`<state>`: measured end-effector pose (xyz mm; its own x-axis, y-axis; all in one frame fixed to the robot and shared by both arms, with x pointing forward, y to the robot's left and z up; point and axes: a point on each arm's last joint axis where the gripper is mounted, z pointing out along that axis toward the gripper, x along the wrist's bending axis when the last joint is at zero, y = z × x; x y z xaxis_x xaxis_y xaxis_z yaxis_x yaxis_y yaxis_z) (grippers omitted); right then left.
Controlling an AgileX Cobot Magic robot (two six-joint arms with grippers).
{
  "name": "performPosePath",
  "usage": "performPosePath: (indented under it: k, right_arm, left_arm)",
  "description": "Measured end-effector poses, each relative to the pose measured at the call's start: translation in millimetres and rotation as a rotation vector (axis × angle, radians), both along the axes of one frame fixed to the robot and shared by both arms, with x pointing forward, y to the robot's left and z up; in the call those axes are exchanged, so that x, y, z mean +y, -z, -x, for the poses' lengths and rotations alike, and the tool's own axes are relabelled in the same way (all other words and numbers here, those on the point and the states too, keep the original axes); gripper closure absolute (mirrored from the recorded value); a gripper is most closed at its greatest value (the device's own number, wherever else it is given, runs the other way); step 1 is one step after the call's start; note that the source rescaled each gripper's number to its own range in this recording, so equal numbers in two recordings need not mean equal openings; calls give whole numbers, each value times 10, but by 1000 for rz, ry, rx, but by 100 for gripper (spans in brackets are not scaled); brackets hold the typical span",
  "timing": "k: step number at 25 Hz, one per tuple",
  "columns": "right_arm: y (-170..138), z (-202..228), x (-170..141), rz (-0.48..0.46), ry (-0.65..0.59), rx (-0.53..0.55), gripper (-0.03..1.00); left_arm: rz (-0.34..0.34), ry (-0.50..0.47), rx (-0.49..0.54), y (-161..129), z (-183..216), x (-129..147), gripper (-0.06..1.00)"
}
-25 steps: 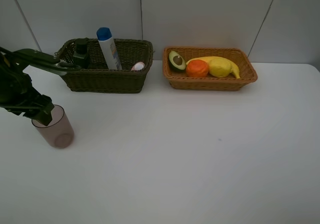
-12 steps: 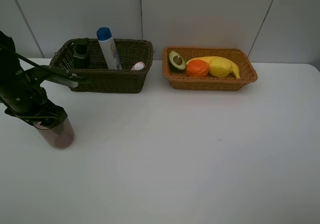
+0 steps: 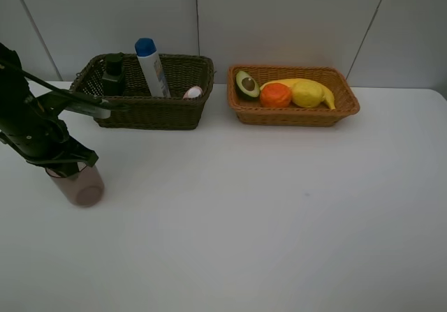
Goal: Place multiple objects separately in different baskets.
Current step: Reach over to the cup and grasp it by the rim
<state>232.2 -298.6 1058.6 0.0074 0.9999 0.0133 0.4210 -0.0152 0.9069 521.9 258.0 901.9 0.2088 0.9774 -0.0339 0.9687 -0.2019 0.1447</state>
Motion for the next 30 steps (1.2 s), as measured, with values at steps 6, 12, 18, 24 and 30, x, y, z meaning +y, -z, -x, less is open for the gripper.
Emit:
performPosePath:
  k: [6,12,18,24,30]
  right_arm:
    - [0,0,-4,4,3,0,-3]
    - [0,0,0,0,0,0,-3]
    - [0,0,0,0,0,0,-3]
    - [0,0,0,0,0,0,-3]
    - [0,0,0,0,0,0,-3]
  left_arm:
    - [7,-9,1,2,0,-6,94]
    - [15,-18,3,2,1,-11,94]
    - [15,-18,10,3,7,-12,94]
    - [23,-31,-16,-78,10,-13,94]
    - [34,-45,-21,-247,51,-15,94]
